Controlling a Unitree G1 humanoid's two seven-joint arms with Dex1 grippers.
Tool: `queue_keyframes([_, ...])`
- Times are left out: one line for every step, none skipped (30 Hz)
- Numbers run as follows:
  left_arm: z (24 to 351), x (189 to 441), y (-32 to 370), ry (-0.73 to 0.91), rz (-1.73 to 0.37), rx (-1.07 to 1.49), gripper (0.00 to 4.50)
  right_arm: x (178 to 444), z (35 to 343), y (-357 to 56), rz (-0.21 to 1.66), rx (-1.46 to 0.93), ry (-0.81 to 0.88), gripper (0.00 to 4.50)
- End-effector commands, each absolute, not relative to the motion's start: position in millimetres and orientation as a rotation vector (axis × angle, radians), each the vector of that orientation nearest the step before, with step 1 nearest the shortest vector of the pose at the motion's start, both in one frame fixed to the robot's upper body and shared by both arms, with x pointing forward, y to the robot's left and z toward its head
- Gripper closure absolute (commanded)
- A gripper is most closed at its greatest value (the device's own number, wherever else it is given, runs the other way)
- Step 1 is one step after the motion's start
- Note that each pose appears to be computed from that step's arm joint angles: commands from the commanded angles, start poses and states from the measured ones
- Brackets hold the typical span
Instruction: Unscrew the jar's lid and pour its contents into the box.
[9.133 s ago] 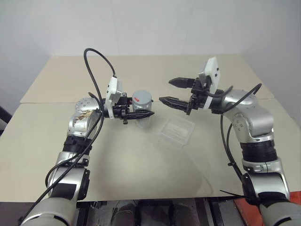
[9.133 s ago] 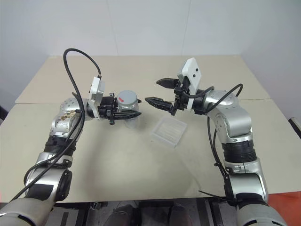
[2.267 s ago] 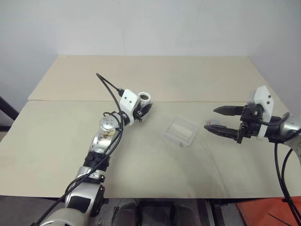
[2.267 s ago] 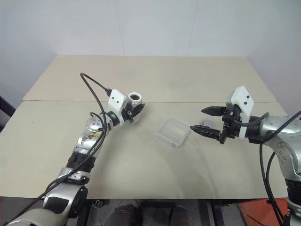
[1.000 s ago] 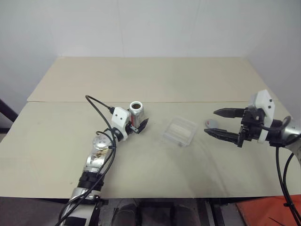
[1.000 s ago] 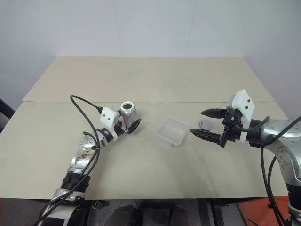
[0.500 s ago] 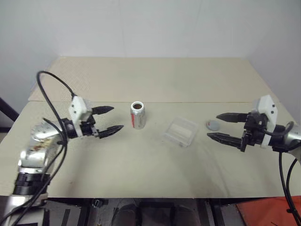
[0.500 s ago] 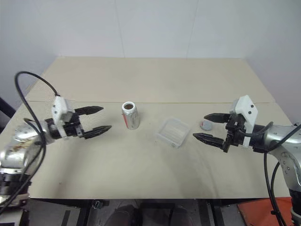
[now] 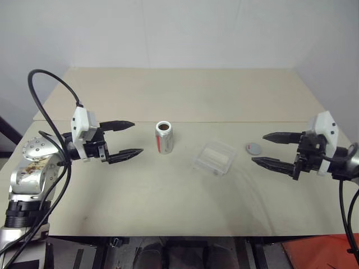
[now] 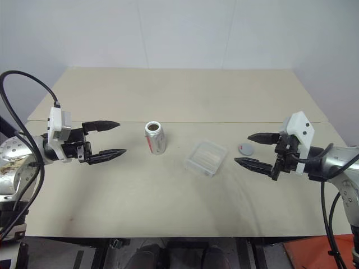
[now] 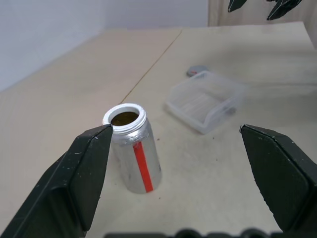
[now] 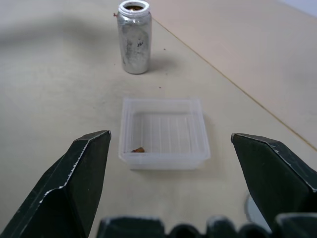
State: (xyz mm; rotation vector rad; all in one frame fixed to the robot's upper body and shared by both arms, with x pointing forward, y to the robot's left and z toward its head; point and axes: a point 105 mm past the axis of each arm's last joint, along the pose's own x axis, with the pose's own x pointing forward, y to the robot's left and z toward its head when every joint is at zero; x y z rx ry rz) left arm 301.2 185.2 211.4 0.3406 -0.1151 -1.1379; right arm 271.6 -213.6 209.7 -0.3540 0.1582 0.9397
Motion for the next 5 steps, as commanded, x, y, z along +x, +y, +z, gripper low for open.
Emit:
queue_keyframes([220.0,295.9,179.7,-0.156,-1.149,0.357,0.02,269.0,220.9,-214.5,0.919,-0.400,0.108,0.00])
queue_keyframes([220.1,295.7,179.4,-0.157,-1.149,0.356,0.02,268.8,220.5,-213.9,0.915,-0.399,0.104,0.00])
queue_keyframes([220.5,295.5,178.6,-0.160,-1.149,0.353,0.02,268.6,220.4,-214.0,0.910,-0.396,0.098,0.00])
queue_keyframes([221.0,295.3,178.0,-0.164,-1.149,0.347,0.02,268.2,220.2,-213.7,0.905,-0.394,0.091,0.00])
queue_keyframes([221.7,294.8,177.3,-0.169,-1.151,0.340,0.02,267.4,219.7,-213.4,0.904,-0.393,0.087,0.00])
